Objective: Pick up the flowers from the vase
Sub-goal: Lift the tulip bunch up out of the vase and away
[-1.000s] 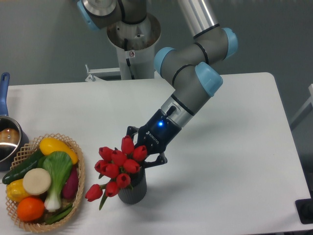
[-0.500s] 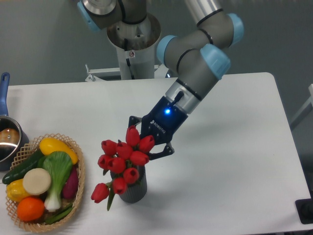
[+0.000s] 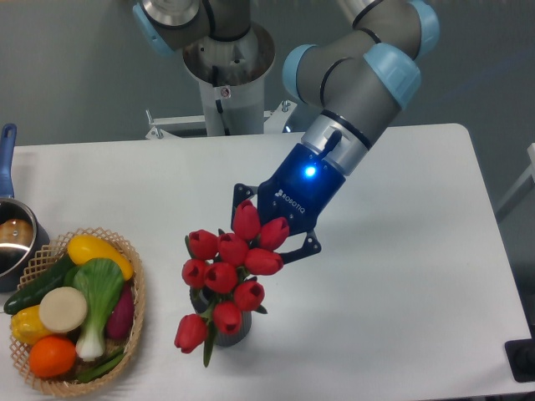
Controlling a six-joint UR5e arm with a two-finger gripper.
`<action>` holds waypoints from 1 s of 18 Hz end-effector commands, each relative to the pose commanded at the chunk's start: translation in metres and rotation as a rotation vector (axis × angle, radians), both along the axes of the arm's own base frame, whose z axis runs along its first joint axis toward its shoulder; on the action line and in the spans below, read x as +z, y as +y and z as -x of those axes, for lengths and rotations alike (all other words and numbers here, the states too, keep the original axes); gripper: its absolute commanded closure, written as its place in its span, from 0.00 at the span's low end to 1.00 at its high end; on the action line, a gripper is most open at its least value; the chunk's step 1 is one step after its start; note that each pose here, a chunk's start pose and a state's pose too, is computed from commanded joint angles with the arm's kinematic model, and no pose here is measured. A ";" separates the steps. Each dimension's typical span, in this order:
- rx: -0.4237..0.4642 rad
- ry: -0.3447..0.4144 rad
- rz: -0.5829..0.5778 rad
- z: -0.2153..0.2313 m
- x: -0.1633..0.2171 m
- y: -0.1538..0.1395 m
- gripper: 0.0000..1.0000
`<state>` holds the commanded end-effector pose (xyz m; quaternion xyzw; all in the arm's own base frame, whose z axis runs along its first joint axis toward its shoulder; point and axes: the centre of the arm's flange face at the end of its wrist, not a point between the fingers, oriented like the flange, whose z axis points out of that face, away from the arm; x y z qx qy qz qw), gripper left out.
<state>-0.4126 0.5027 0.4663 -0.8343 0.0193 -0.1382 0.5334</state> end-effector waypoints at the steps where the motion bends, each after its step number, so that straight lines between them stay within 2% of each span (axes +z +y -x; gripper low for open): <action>1: 0.014 -0.010 -0.004 0.002 0.013 0.001 1.00; 5: 0.041 -0.083 -0.051 0.016 0.042 -0.007 1.00; 13: 0.064 -0.121 -0.054 0.024 0.044 -0.015 1.00; 18: 0.082 -0.146 -0.084 0.039 0.047 -0.035 1.00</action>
